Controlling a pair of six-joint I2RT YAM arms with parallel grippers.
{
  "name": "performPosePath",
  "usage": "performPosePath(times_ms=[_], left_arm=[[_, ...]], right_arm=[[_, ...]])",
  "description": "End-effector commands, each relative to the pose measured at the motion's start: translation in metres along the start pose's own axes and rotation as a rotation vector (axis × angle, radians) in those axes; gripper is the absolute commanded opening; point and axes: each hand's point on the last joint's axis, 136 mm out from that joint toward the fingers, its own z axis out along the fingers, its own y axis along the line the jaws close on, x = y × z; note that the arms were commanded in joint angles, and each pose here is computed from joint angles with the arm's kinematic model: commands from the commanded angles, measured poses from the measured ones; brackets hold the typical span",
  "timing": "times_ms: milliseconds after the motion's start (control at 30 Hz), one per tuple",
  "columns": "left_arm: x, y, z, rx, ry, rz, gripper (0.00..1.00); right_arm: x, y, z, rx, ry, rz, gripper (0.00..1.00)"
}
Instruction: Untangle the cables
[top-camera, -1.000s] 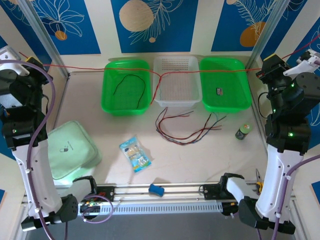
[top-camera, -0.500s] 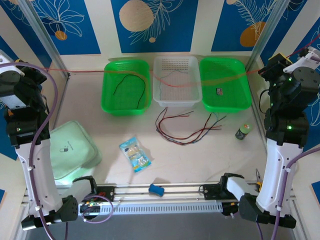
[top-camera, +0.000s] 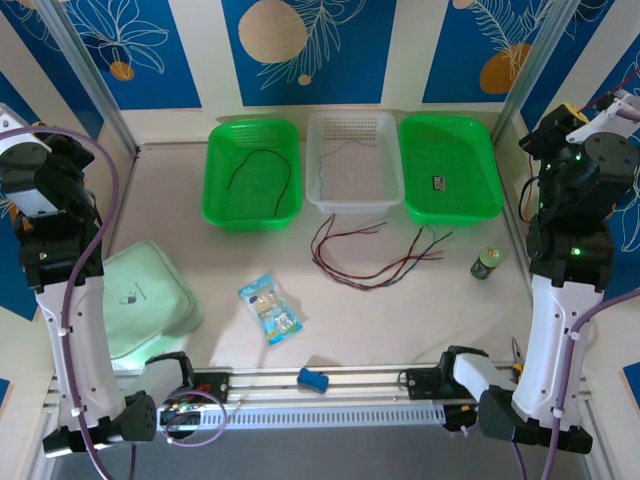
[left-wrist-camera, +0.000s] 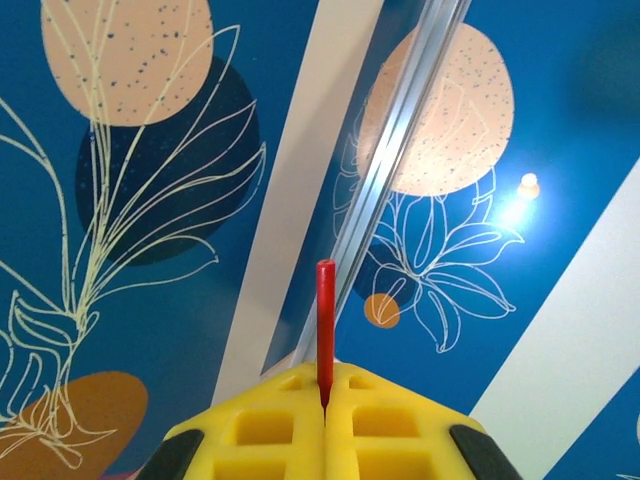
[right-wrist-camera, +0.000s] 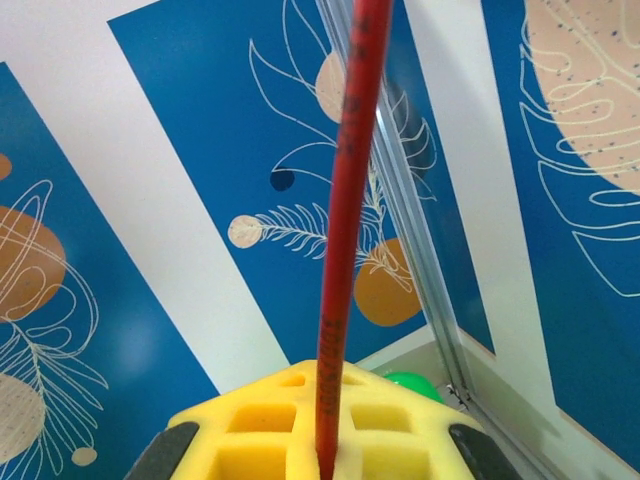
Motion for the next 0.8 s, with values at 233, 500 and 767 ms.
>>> performPosePath(times_ms=[233,500,767], left_arm=[[-0.035,-0.138,-0.039,0.752,-0.066,-0.261,0.0],[-0.03,-0.199,-0.069,0.889,-0.116,-0.227,0.0],[-0.032,-0.247,-0.088,0.999,-0.102,-0.217,0.0]], right_arm=[[-0.037,0.051,0.001,-0.229,-0.088,0.046,0.0],[-0.028,0.125,0.044,-0.405,-0.136,-0.018,0.0],[-0.038,0.139,0.099,-0.338,-0.185,-0.119,0.0]])
